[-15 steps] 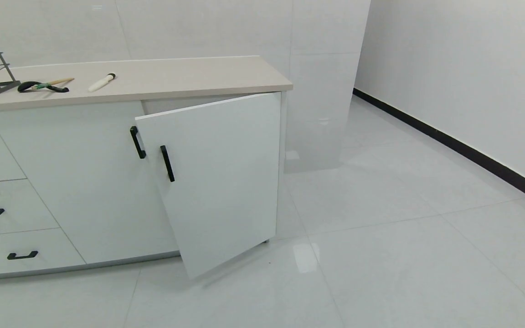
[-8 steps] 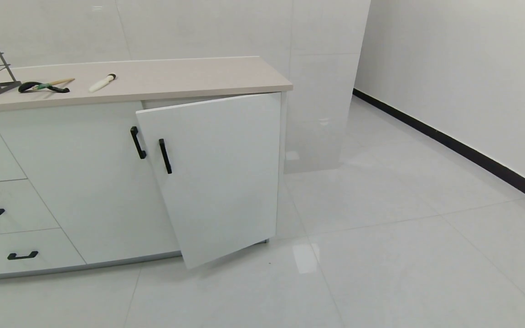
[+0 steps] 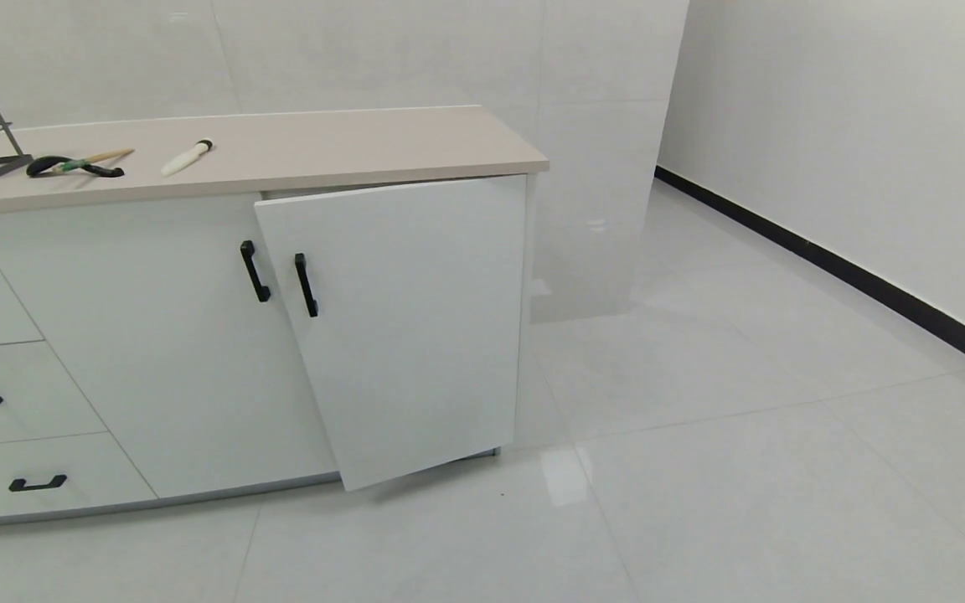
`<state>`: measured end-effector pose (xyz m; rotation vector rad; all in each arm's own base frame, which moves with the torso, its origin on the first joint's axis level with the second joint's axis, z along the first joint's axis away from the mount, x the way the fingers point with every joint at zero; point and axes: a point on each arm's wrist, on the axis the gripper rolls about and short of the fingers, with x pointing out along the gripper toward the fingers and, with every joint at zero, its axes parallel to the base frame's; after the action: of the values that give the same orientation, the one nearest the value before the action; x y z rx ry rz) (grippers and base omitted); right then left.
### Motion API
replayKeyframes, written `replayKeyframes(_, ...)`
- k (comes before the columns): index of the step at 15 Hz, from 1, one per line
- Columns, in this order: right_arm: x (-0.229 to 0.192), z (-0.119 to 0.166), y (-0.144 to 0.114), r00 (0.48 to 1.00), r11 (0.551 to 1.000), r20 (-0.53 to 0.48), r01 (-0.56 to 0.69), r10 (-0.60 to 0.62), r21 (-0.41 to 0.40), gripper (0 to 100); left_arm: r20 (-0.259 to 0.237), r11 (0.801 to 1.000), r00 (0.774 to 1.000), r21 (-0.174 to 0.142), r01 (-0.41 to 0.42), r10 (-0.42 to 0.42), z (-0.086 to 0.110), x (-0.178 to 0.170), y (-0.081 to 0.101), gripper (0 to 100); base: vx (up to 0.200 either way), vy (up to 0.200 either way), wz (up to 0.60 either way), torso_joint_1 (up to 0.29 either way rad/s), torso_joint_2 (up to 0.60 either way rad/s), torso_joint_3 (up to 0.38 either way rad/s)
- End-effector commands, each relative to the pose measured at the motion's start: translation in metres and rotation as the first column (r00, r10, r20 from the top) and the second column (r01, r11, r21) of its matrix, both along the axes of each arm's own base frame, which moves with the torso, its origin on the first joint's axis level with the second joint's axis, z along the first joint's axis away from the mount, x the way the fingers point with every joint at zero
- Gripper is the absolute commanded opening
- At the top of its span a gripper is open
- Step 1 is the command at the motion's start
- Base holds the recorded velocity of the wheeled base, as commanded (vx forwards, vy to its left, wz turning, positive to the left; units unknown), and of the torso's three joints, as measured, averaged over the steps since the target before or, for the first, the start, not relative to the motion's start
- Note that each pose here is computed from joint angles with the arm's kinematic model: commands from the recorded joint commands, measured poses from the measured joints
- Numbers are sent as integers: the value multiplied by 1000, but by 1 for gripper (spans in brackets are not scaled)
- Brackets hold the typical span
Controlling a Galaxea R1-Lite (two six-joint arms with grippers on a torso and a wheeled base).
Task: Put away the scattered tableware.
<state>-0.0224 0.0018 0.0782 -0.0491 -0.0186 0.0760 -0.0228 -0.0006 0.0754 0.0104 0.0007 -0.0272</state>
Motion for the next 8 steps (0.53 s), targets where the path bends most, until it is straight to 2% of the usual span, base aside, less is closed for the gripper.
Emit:
replayKeyframes(1,-1,-2,-1,998,998,-21,63,-62,18,0,1,1000,1000,-1,0,0,0,0,0,100,200,200,0,7,2,-2)
replayKeyframes(3,-1,-3,-2,998,996,-26,66,-65,54,0,-1,1000,1000,-1,0,0,0,0,0,100,200,200,0,0,5,2)
replayKeyframes(8,-1,-2,-1,998,996,-24,63,-61,56,0,-1,1000,1000,2,0,0,0,0,0,100,200,200,0,2,1,1)
